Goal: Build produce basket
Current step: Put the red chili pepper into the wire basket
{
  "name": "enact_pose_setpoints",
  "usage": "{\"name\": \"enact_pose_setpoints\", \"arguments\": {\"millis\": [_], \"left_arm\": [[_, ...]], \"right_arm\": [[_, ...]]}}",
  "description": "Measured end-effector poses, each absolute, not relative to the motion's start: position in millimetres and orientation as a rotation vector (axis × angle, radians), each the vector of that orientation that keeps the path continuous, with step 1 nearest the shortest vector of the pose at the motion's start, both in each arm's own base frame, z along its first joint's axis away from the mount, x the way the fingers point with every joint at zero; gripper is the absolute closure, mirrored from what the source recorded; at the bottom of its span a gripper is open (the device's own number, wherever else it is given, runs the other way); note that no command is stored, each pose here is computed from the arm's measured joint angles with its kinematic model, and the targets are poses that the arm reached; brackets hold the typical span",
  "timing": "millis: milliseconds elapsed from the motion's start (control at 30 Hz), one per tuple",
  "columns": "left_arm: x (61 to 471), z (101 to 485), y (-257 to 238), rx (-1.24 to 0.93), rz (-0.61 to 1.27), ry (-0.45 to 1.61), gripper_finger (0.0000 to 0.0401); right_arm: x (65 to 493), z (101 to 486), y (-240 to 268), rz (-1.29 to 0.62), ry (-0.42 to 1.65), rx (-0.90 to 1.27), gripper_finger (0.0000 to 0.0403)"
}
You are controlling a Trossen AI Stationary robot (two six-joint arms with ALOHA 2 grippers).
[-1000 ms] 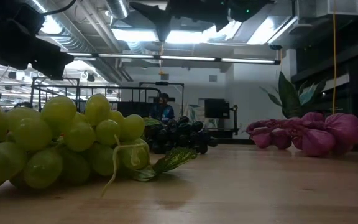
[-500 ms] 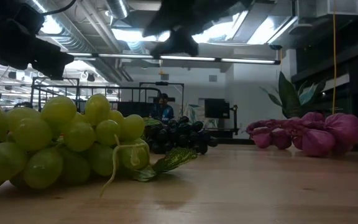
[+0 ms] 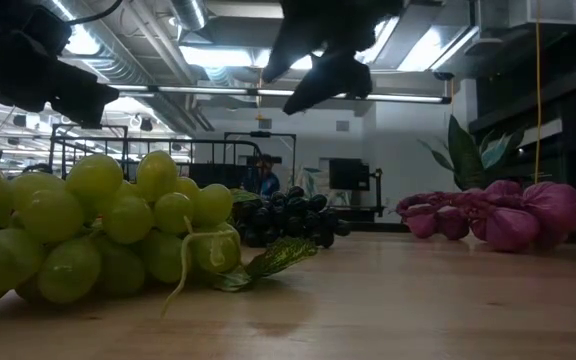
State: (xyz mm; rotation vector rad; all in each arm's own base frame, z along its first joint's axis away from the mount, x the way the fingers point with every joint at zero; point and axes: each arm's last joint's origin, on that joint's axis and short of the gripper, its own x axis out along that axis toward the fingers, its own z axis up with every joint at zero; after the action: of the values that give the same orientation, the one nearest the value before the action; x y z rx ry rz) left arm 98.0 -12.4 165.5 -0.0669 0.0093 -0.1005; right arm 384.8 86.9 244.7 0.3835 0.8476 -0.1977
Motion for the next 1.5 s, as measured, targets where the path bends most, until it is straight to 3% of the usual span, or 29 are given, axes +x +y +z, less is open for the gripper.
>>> {"name": "enact_pose_setpoints", "arguments": {"millis": [233,400,667,867,1133,1500], "left_arm": [[98.0,165.5,-12.4,-0.067,-0.101,0.009,0.0254],[98.0,165.5,-12.4,-0.062,-0.100,0.009,0.0254],[98.0,165.5,-12.4,-0.016,-0.101,0.007,0.0254],[98.0,165.5,-12.4,-0.015,-0.101,0.007,0.0254],[98.0,165.5,-12.4,-0.016,-0.102,0.007,0.0254],[98.0,165.6,-12.5,-0.017,-0.104,0.007,0.0254]], "right_arm": [[388.7,227.0,93.0,-0.324,0.840,0.286,0.0147],[396.2,213.2,104.5,-0.148,0.881,0.190,0.0147],[425.0,192.2,126.3,0.264,0.678,-0.183,0.0147],[440.9,170.9,127.6,0.323,0.595,-0.306,0.0147],[474.7,165.1,135.1,0.384,0.722,-0.379,0.0147],[489.9,158.6,137.0,0.436,0.905,-0.466,0.0147]]}}
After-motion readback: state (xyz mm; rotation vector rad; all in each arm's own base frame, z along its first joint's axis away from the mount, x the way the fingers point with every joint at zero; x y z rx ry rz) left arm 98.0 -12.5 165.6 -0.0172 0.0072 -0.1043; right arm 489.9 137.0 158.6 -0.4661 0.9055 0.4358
